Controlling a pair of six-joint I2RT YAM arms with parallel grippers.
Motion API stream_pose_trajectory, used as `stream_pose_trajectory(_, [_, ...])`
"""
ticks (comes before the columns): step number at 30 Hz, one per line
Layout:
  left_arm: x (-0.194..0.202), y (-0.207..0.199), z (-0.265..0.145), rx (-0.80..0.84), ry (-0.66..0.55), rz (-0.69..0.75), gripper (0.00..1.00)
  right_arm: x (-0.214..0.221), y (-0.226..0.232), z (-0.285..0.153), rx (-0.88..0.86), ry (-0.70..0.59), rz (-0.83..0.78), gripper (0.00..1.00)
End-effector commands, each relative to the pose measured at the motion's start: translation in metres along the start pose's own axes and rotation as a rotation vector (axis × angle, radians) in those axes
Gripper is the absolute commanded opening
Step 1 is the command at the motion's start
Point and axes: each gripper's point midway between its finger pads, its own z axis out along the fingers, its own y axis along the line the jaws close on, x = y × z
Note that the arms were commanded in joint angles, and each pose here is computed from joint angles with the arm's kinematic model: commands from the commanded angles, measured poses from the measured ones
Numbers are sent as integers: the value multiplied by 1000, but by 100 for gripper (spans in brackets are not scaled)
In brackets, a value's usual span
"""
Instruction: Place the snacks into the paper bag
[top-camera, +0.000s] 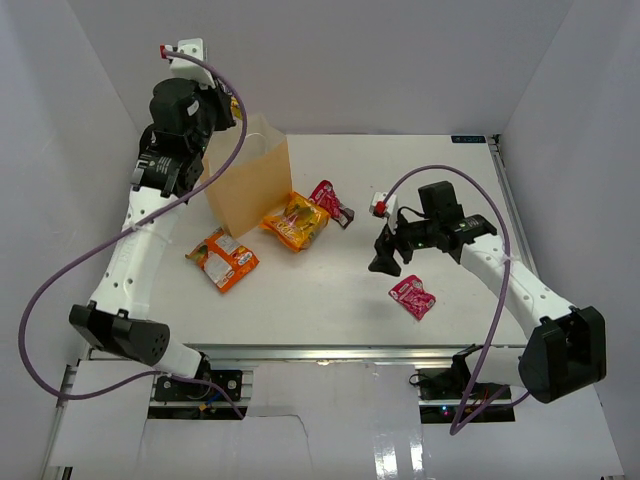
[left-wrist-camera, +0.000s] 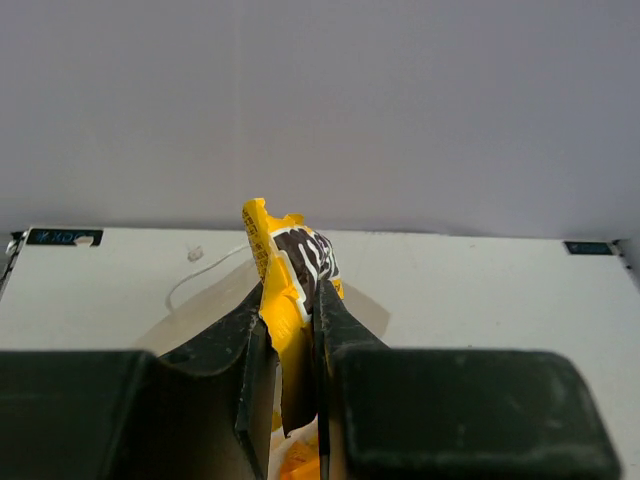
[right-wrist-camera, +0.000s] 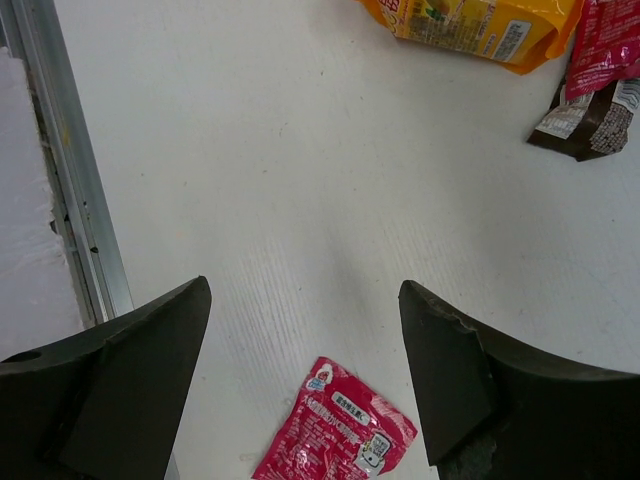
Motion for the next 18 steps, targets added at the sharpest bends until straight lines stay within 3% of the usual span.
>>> stream_pose_trajectory(1, [20, 13, 12, -23, 64, 46, 18, -1, 1, -8, 22, -16, -17, 82])
stream_pose_trajectory(5, [44, 24, 19, -54, 106, 71, 19, 7, 1, -11, 31, -12, 1, 82])
stream_pose_trajectory(9, [66, 32, 22, -59, 151, 72, 29, 12, 2, -11, 32, -5, 8, 82])
stream_pose_trajectory(10, [72, 31, 22, -52, 165, 72, 34, 13, 2, -11, 32, -2, 10, 82])
stream_pose_trajectory(11, [72, 30, 21, -46, 166, 66, 47, 15, 2, -11, 31, 4, 15, 82])
stream_pose_trajectory(13, [69, 27, 18, -34, 161, 52, 60, 21, 3, -12, 29, 31, 12, 82])
stream_pose_trajectory(14, [66, 27, 17, -32, 154, 48, 72, 25, 2, -11, 24, 50, 21, 82])
stream_pose_trajectory(18, [41, 26, 6, -39, 105, 37, 86, 56, -12, -13, 99, 231, 76, 82])
